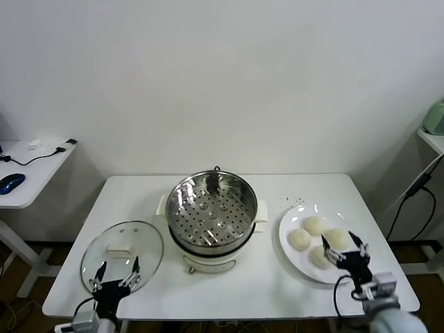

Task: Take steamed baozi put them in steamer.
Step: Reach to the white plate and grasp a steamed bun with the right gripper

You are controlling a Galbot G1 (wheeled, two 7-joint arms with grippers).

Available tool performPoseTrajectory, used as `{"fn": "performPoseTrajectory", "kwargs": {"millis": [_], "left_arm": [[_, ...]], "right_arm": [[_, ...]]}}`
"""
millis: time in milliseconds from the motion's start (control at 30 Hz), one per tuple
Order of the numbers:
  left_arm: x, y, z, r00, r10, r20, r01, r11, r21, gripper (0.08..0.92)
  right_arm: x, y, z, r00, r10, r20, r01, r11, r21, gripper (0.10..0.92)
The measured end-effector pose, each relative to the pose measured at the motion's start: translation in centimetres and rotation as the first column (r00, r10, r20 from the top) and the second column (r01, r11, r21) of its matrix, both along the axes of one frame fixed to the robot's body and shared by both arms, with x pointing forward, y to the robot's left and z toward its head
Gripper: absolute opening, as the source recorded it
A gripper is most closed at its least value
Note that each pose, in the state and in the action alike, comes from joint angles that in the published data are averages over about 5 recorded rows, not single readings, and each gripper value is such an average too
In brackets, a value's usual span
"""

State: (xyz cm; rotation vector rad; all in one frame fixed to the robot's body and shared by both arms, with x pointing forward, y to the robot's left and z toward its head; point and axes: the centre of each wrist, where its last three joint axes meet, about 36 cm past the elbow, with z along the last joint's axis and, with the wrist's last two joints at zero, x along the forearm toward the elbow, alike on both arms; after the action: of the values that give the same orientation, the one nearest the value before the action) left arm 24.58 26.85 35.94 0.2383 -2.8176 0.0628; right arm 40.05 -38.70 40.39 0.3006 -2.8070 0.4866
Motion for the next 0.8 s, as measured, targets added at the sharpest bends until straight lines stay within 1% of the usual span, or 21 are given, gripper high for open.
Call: {"fn": "performPoseTrajectory", "kwargs": {"millis": [67,167,267,367,467,600,700,800], "left_arm": [[0.0,0.1,-0.1,1.0000,-0.001,0.002,0.001,1.000,0.001,0.823],[0.1,0.1,-0.2,1.0000,-0.001,0.004,0.001,1.000,0.002,0.823],[0.3,0.1,-0.3,1.0000,-0.002,0.005,0.002,1.000,0.001,0.823],[0.4,0.1,-0.4,1.0000,-0.001,0.006,0.001,1.000,0.001,0.823],[0.4,0.1,-0.6,1.0000,-0.001,0.005,0.001,1.000,0.003,0.823],[0.5,0.3,-0.8,1.0000,-0.001,0.006,0.001,1.000,0.010,0.823],[0.6,0.4,-1.0,1.0000,0.000,0.007,-0.001,1.000,0.012,0.823],[0.6,0.4,-1.0,1.0000,0.000,0.008,-0.001,1.000,0.013,0.823]], "right_arm": [[2.7,-1.1,1.2,0.997,0.081,-0.016,-0.082,0.994,-0.073,0.823],[6.5,-2.8,3.1,0.976,0.208,-0.071,-0.218,0.960,-0.178,0.823],[9.7,-4.4,5.0,0.931,0.330,-0.155,-0.361,0.894,-0.265,0.823],[12.5,-5.6,6.9,0.859,0.441,-0.260,-0.507,0.801,-0.318,0.823],[15.0,-6.3,8.5,0.767,0.521,-0.375,-0.637,0.693,-0.339,0.823],[18.0,-6.6,10.6,0.649,0.559,-0.516,-0.753,0.566,-0.334,0.823],[19.9,-6.3,11.9,0.573,0.553,-0.605,-0.810,0.493,-0.317,0.823],[21.5,-5.7,12.2,0.500,0.527,-0.687,-0.852,0.439,-0.285,0.823]]}}
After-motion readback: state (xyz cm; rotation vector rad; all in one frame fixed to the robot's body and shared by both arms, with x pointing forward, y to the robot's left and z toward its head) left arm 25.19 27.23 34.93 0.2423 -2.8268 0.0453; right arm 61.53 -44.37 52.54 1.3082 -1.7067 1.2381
